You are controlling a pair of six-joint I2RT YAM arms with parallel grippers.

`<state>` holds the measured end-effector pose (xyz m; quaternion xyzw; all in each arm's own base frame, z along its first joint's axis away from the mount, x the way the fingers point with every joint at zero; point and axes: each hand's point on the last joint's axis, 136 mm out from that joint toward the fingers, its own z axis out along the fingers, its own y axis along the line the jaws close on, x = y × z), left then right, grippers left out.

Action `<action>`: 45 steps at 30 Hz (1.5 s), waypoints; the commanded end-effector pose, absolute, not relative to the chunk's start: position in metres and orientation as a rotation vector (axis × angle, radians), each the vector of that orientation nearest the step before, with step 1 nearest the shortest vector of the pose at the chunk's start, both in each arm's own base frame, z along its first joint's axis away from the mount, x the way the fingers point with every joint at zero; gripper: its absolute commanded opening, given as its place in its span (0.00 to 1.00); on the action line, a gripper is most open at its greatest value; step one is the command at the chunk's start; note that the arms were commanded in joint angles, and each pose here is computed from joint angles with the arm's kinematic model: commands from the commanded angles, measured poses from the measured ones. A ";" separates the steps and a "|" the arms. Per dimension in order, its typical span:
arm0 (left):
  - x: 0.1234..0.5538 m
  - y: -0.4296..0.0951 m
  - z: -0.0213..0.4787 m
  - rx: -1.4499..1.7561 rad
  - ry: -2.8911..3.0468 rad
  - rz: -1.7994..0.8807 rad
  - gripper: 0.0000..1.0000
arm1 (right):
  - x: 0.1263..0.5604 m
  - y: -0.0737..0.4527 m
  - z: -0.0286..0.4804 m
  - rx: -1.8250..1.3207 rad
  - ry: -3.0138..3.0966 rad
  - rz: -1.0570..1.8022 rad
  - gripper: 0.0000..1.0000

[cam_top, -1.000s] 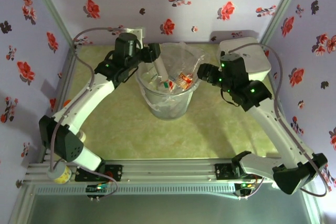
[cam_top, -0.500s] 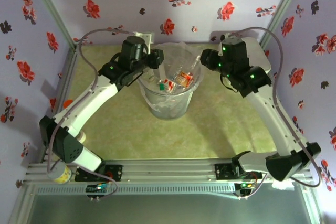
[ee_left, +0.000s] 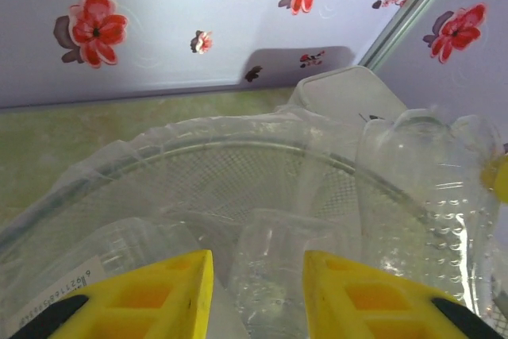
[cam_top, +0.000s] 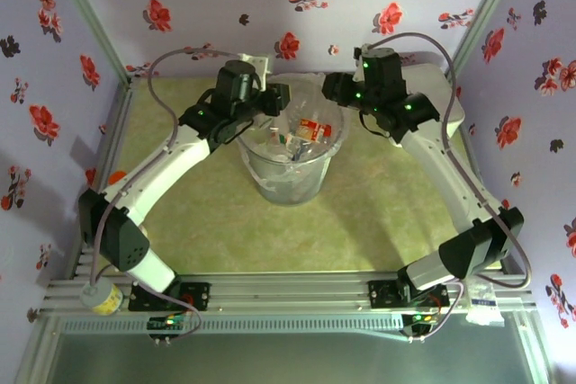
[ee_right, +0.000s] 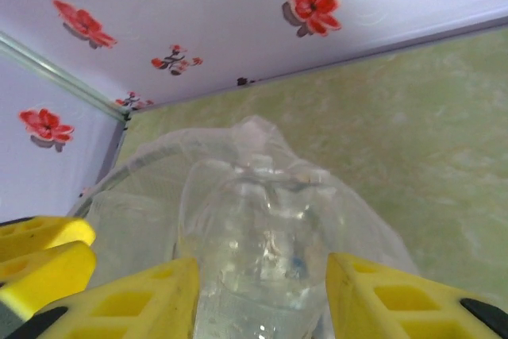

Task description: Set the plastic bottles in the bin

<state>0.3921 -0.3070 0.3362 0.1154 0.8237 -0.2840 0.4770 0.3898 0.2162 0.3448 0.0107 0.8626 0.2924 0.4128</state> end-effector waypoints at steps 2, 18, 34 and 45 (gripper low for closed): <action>0.378 -0.313 0.338 0.322 2.032 -0.744 0.44 | 0.369 0.233 0.346 -0.029 2.194 0.856 0.46; 0.363 -0.246 0.390 0.267 1.920 -0.612 0.71 | 0.339 0.126 0.367 0.114 2.129 0.414 0.70; 0.334 -0.055 0.288 -0.060 1.979 0.175 1.00 | 0.325 0.015 0.230 0.293 2.072 -0.157 1.00; 0.319 -0.004 0.167 -0.195 1.942 0.302 1.00 | 0.325 -0.024 0.129 0.338 2.011 -0.448 1.00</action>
